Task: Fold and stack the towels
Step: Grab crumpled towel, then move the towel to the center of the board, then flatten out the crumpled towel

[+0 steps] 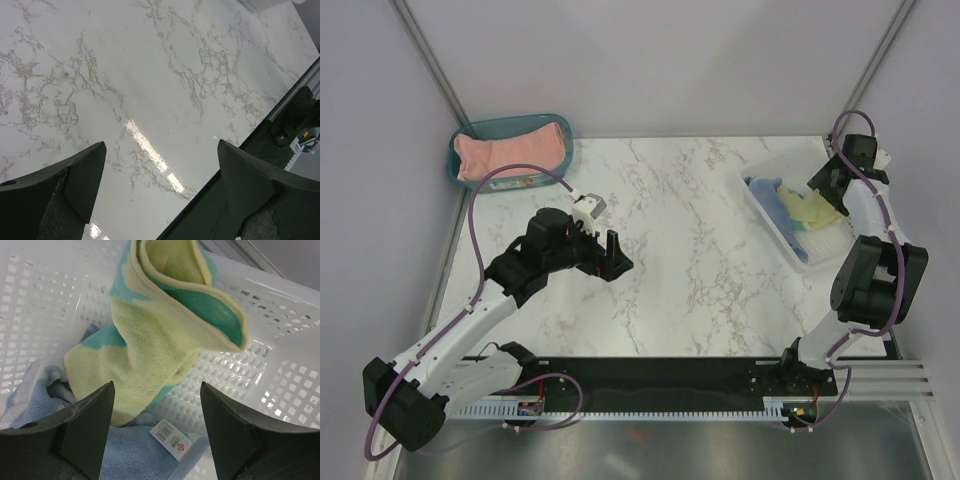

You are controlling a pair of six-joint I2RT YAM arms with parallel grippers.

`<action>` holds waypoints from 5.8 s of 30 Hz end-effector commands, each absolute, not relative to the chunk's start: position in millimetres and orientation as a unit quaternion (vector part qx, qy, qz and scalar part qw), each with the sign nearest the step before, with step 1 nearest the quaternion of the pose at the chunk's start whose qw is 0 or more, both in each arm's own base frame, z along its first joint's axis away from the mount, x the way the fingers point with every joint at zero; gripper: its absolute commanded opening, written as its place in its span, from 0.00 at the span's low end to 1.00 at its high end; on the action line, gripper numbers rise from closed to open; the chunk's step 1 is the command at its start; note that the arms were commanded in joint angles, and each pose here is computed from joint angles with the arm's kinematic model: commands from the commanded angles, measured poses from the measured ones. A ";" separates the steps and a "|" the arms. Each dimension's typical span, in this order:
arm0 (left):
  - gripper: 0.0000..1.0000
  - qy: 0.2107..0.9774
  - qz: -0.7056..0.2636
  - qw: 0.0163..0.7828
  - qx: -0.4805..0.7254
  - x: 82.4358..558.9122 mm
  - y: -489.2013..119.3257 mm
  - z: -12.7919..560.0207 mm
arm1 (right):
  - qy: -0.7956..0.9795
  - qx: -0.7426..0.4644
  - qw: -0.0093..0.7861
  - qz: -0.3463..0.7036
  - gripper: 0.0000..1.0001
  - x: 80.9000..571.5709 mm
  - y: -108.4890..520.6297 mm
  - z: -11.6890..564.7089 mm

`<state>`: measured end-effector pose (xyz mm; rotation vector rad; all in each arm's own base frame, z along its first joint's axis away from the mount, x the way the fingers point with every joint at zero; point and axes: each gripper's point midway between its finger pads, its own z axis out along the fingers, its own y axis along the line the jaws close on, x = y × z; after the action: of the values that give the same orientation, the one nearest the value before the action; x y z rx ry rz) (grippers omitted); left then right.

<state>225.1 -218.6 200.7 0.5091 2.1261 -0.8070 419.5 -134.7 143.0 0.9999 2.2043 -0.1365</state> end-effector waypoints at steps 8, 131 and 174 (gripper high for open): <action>0.99 0.822 -0.335 0.404 0.219 223.7 -224.4 211.3 | 0.825 0.430 0.365 -0.016 0.79 466.3 -134.2 106.7; 0.84 0.786 -0.270 0.534 -0.156 186.0 -90.2 236.7 | 0.936 -0.182 0.280 0.115 0.00 168.5 342.0 23.5; 0.67 0.683 -0.346 0.427 0.481 270.7 -301.0 144.7 | 0.903 0.006 0.333 0.270 0.00 292.1 176.3 181.9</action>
<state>265.4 -271.4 123.9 1.0386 1.9330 -0.8551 285.2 165.3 175.4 0.0719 2.3978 0.5519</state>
